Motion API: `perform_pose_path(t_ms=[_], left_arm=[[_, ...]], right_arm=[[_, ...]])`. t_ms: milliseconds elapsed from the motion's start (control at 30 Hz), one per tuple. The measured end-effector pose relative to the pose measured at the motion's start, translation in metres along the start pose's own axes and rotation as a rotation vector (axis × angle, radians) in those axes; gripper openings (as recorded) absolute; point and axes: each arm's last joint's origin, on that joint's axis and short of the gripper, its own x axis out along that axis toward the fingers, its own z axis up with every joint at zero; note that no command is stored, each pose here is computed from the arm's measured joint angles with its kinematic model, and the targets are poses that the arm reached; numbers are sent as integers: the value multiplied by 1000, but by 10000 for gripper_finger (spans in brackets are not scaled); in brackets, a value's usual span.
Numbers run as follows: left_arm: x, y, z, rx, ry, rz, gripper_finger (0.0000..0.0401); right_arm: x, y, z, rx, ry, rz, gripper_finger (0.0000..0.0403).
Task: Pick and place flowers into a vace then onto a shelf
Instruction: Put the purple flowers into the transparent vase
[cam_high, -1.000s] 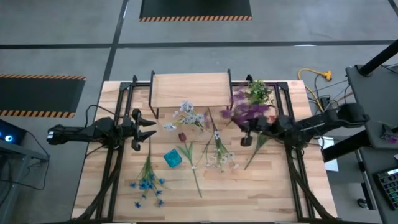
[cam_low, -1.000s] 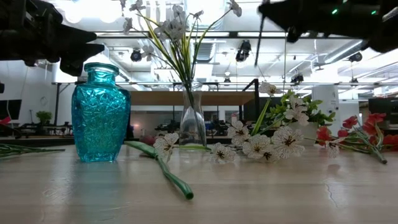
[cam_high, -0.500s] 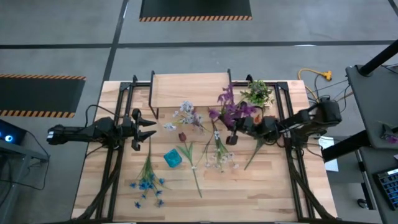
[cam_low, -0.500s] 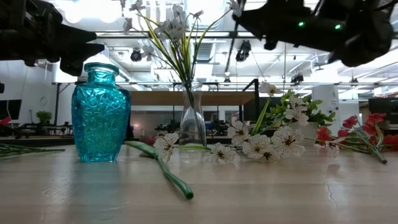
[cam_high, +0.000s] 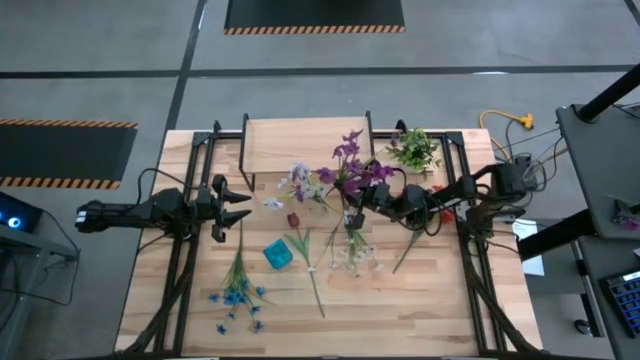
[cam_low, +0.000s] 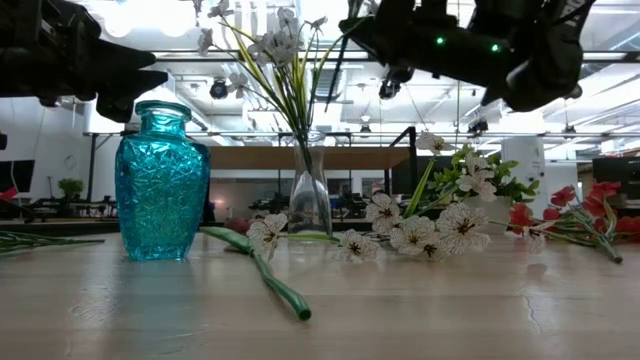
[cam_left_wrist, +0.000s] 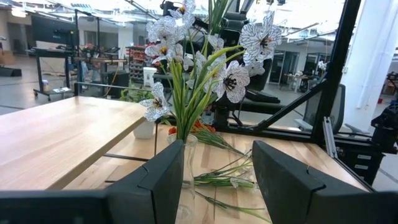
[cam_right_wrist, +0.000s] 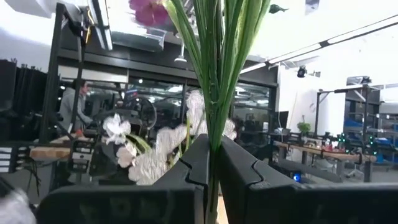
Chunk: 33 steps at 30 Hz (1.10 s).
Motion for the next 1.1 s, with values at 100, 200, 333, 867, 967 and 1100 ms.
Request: perform_pose_path(t_ms=[100, 200, 333, 867, 967, 1100], left_arm=[[0, 0, 0, 0, 0, 0, 174], [0, 0, 0, 0, 0, 0, 174], [0, 0, 0, 0, 0, 0, 174], [0, 0, 0, 0, 0, 0, 174], [0, 0, 0, 0, 0, 0, 174], [0, 0, 0, 0, 0, 0, 174]], right_arm=[[2, 1, -8, -3, 19, 1, 13], [4, 1, -14, 5, 32, -2, 13], [8, 2, -25, 28, 54, -1, 13], [3, 8, -68, 7, 174, 19, 13], [4, 8, -76, -1, 190, 18, 13], [4, 8, -82, -5, 201, 16, 13]])
